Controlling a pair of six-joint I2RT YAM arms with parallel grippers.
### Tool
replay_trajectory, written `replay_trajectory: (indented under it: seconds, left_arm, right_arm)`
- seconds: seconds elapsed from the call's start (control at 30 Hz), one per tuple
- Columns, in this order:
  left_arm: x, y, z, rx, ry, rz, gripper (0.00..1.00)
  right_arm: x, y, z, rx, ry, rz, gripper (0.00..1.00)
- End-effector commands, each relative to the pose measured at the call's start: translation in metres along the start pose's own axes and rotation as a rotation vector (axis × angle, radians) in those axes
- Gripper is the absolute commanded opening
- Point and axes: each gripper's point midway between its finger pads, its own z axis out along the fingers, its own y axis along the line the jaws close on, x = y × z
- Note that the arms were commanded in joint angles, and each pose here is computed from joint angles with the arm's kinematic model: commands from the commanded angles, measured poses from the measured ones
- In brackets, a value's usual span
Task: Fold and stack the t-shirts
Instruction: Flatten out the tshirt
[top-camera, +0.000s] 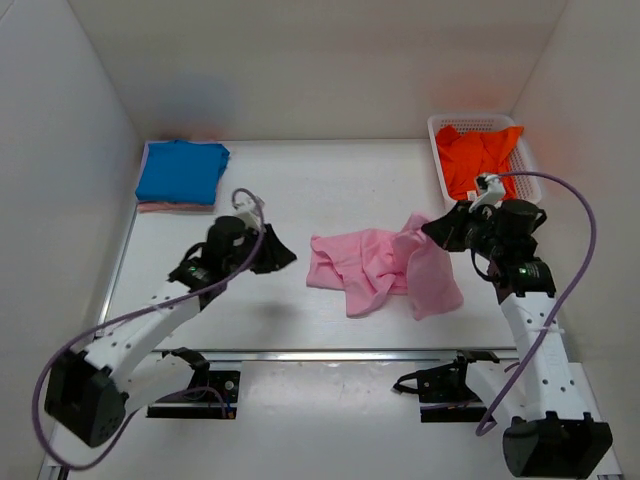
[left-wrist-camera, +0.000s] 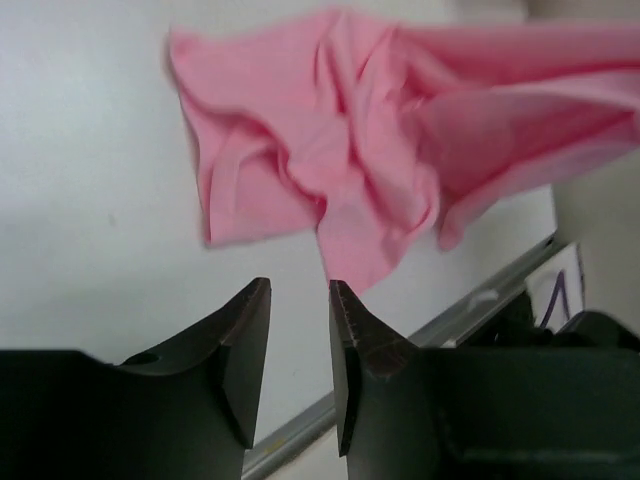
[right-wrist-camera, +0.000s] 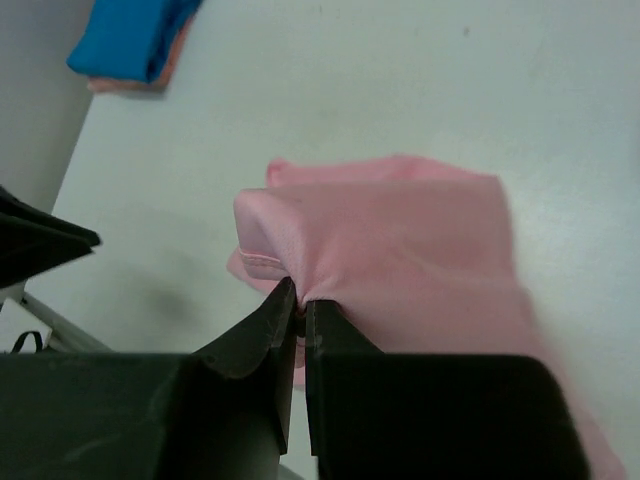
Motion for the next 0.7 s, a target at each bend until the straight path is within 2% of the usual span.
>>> replay_trajectory:
  seconds: [0.0, 0.1, 0.2, 0.27, 0.3, 0.5, 0.67]
  left_arm:
    - [0.047, -0.021, 0.03, 0.109, 0.122, -0.05, 0.42]
    - [0.088, -0.034, 0.052, 0.122, 0.239, -0.055, 0.45]
    - [0.106, -0.039, 0.067, 0.096, 0.288, -0.063, 0.48]
    - [0.127, -0.038, 0.081, 0.063, 0.344, -0.053, 0.57]
    - [0.142, -0.039, 0.085, 0.056, 0.387, -0.052, 0.59]
    - [0.195, -0.062, 0.111, 0.105, 0.47, -0.096, 0.6]
    - [0.224, -0.054, 0.129, 0.012, 0.51, -0.083, 0.62]
  right_arm:
    - [0.015, 0.004, 0.014, -0.021, 0.029, 0.003, 0.0]
    - [0.028, 0.002, 0.02, -0.023, 0.054, 0.026, 0.0]
    - [0.034, 0.0, 0.021, -0.033, 0.051, 0.041, 0.0]
    - [0.037, -0.003, 0.02, -0.026, 0.055, 0.055, 0.0]
    - [0.037, -0.003, 0.019, -0.033, 0.054, 0.052, 0.0]
    - [0.037, -0.003, 0.018, -0.044, 0.06, 0.051, 0.0]
    - [0.036, 0.0, 0.016, -0.055, 0.056, 0.048, 0.0]
